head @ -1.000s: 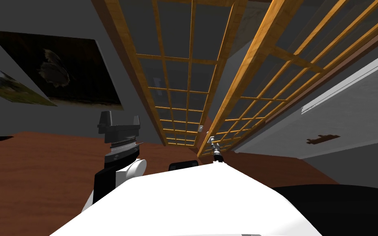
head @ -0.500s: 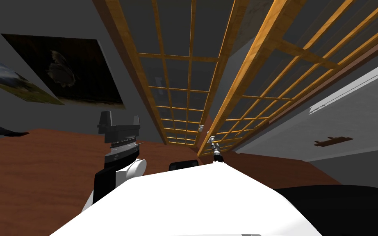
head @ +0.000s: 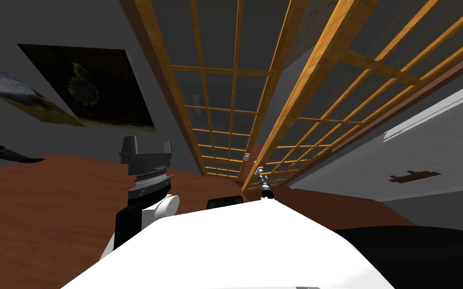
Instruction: Pull the door open
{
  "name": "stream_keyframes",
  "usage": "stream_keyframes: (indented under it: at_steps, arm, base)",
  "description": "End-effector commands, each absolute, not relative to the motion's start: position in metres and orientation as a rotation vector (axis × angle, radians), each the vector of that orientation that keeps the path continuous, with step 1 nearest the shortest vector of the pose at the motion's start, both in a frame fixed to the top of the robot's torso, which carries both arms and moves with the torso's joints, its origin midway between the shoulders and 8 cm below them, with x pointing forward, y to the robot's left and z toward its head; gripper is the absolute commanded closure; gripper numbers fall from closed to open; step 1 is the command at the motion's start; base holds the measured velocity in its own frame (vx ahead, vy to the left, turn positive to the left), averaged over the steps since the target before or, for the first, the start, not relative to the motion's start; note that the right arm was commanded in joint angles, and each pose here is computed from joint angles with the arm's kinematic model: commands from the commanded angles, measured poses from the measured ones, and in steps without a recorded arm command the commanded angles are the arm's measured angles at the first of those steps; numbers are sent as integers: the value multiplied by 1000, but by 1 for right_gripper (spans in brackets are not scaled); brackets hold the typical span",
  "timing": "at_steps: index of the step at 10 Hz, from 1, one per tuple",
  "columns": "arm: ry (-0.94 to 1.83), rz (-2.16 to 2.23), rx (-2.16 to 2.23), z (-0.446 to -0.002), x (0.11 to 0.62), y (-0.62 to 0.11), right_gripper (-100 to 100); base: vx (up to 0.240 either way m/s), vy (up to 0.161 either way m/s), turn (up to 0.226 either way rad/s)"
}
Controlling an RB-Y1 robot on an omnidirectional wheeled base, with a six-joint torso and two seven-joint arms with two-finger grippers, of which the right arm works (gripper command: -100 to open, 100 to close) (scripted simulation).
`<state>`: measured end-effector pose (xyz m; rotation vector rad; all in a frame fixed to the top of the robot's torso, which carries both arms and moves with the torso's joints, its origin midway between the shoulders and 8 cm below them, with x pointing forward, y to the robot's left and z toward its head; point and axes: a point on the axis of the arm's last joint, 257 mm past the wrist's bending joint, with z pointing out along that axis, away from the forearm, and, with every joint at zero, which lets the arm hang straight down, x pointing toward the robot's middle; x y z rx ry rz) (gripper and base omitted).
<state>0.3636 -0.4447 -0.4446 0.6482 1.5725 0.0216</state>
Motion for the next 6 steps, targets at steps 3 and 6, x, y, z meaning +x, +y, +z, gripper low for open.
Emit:
stream_keyframes:
  at_steps: [3,6]
  arm:
    - [1521,78,747,-439,359,-462,100]
    - [1499,115,783,-437,359,-463,100]
  base:
    - [-35,-21,72]
    - [-32,-21,48]
